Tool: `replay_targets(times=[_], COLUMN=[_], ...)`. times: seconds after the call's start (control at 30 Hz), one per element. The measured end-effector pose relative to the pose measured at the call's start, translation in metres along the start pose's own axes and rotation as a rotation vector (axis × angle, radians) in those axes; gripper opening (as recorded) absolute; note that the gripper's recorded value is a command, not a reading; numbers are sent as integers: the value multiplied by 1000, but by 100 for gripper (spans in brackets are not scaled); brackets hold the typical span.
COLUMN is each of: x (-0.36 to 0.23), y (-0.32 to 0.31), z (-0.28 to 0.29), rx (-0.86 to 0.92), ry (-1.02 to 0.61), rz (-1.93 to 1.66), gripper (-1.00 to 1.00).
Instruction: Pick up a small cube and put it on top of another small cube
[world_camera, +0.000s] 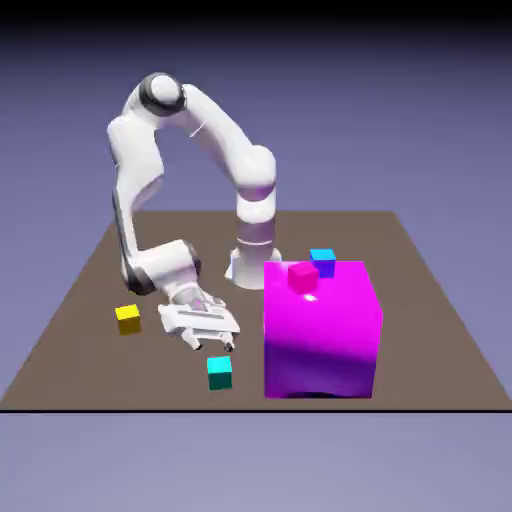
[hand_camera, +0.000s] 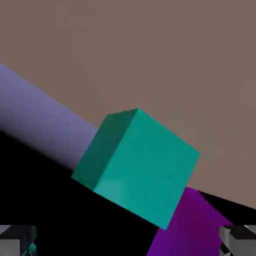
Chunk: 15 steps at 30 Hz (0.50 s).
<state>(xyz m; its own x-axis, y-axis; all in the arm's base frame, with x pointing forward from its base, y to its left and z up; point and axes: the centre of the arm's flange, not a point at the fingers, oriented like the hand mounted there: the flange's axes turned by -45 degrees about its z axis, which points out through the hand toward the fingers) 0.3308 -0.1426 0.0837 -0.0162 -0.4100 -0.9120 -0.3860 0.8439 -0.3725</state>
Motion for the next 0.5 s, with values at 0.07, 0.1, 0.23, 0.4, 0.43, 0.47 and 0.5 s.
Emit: replay_targets(times=[0.07, 0.1, 0.23, 0.4, 0.43, 0.47, 0.5], x=[-2, -3, -5, 15, 18, 18, 18], y=[-3, -5, 44, 42, 42, 42, 42], z=[3, 4, 4, 50, 57, 57, 57], rx=[109, 163, 213, 214, 213, 213, 214], ry=[-6, -9, 53, 52, 53, 53, 54], rz=[95, 142, 425, 425, 426, 426, 426], gripper=[0, 0, 0, 0, -100, -100, -100])
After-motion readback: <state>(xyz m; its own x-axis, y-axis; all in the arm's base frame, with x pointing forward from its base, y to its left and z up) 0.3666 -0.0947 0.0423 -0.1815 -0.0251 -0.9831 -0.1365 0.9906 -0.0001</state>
